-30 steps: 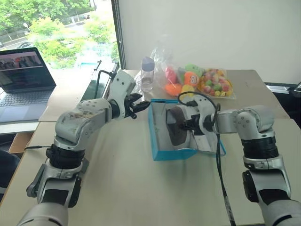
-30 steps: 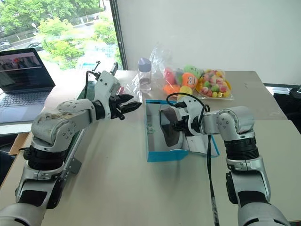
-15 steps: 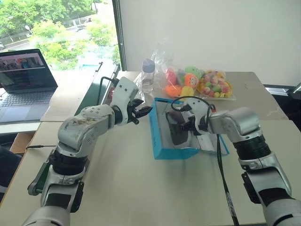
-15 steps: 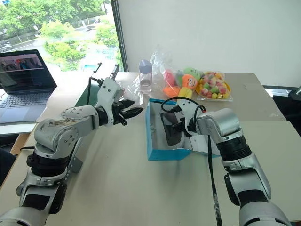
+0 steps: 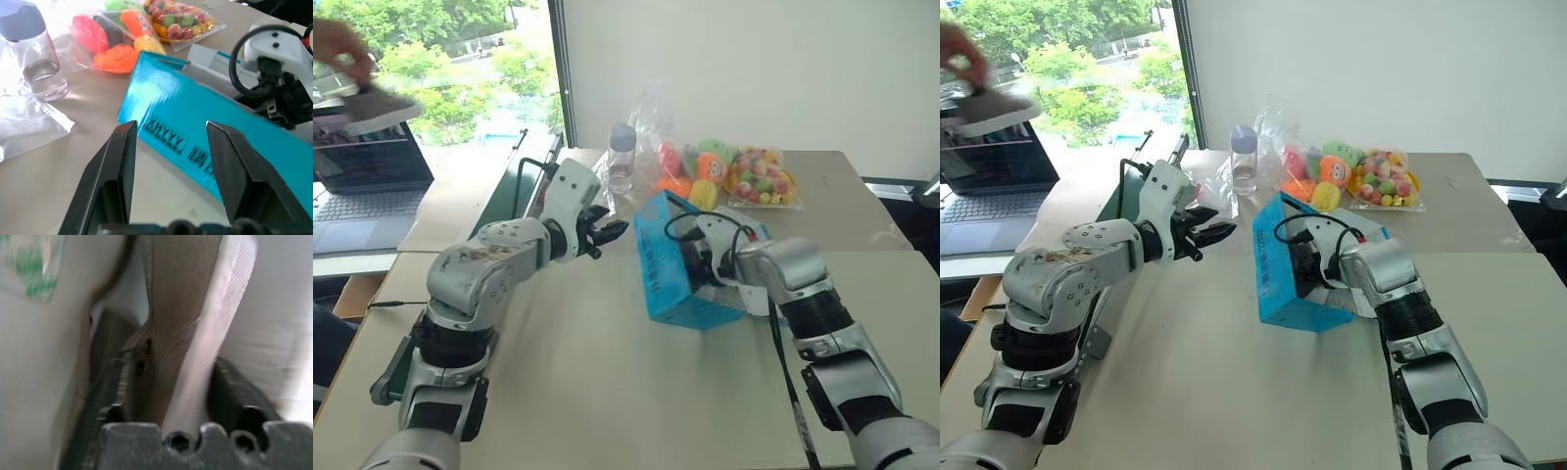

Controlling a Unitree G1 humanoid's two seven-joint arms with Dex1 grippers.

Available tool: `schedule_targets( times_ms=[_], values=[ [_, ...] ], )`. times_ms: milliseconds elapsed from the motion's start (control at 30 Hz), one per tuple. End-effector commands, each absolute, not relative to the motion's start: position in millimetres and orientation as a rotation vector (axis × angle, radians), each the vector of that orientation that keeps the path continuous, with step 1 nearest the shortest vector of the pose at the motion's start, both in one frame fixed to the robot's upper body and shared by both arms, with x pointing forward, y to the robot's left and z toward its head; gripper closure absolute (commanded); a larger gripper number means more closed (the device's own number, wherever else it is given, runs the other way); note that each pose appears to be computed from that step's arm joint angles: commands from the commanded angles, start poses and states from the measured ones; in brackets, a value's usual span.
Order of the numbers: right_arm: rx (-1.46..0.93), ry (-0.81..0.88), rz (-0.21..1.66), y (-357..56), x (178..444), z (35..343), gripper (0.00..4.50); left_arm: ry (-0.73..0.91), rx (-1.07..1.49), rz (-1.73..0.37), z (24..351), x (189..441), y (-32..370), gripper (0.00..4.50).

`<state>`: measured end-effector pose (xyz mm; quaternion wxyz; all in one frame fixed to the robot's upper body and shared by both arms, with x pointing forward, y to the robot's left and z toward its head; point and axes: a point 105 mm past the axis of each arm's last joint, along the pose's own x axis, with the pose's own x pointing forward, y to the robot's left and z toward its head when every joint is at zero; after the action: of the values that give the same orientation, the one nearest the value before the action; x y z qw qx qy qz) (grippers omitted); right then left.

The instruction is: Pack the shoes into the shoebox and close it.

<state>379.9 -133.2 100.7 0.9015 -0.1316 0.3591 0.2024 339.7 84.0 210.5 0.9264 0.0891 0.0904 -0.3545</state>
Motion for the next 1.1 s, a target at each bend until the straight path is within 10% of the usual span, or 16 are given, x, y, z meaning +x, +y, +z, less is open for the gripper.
schedule_targets(
  times_ms=[33, 533, 733, 967, 1100],
  values=[
    [-0.297, 0.686, 0.414, -132.5, 382.8, 124.3, 0.44, 0.128, 0.197, -0.730, 226.0, 338.7, 80.5, 2.12],
    [-0.252, 0.506, 0.429, -115.5, 385.1, 185.1, 0.06, 0.119, 0.197, -0.719, 228.8, 344.1, 80.2, 2.12],
    [-0.124, 0.156, 0.650, -85.3, 383.4, 231.6, 0.06, 0.104, 0.125, -0.353, 224.5, 366.5, 153.3, 2.12],
    [0.029, 0.062, 1.002, -56.1, 353.4, 251.7, 0.00, 0.022, 0.042, -0.040, 213.9, 361.1, 226.2, 0.04],
    [-0.003, 0.055, 1.102, -43.9, 344.4, 248.2, 0.00, 0.006, 0.029, 0.110, 203.1, 354.5, 254.3, 0.04]
  ],
)
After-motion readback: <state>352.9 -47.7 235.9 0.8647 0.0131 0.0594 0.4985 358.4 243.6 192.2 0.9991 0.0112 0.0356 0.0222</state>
